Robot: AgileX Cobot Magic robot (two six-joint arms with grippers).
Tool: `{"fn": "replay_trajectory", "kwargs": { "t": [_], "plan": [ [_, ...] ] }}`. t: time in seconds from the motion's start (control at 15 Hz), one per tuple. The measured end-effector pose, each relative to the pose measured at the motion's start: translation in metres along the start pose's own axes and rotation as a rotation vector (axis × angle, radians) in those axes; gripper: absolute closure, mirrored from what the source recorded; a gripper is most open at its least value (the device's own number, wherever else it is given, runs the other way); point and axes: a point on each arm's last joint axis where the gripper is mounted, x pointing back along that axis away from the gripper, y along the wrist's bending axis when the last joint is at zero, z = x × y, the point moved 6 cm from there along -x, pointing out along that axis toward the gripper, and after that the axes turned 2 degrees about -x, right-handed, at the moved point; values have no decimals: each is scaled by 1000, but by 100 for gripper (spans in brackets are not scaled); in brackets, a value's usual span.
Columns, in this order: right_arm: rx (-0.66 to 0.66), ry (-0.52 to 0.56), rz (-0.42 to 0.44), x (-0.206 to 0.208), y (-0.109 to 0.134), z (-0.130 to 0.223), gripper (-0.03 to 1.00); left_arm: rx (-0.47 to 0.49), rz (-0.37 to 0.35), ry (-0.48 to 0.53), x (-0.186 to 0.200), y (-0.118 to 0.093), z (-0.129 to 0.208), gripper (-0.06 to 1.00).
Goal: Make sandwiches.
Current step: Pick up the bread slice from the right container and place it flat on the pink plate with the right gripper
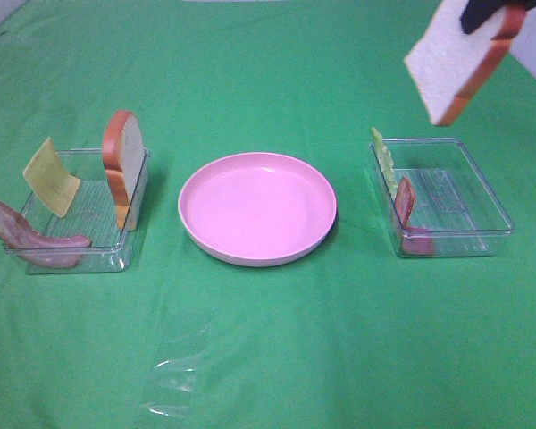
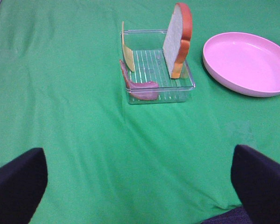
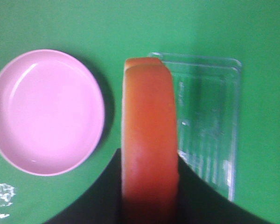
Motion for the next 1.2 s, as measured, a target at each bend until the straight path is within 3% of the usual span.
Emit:
{"fn": "replay_trajectory", "kwargs": {
  "t": [0.07, 0.13, 0.2, 0.33, 0.53, 0.93, 1.2],
  "plan": [
    [21, -14, -24, -1, 14, -1, 75, 0, 0, 0, 0, 0, 0, -5],
    [54, -33, -82, -3, 43, -2, 75, 0, 0, 0, 0, 0, 0, -5],
    [110, -53, -199, -8, 96, 1, 75, 0, 0, 0, 0, 0, 0, -5],
    [161, -40, -277, -24, 141, 8, 75, 0, 0, 0, 0, 0, 0, -5],
    [166, 12, -301, -61, 163, 14, 75, 0, 0, 0, 0, 0, 0, -5],
    [106, 108, -279, -151, 163, 21, 75, 0, 0, 0, 0, 0, 0, -5],
    [73, 153, -273, -189, 162, 30, 75, 0, 0, 0, 0, 0, 0, -5]
  ]
}}
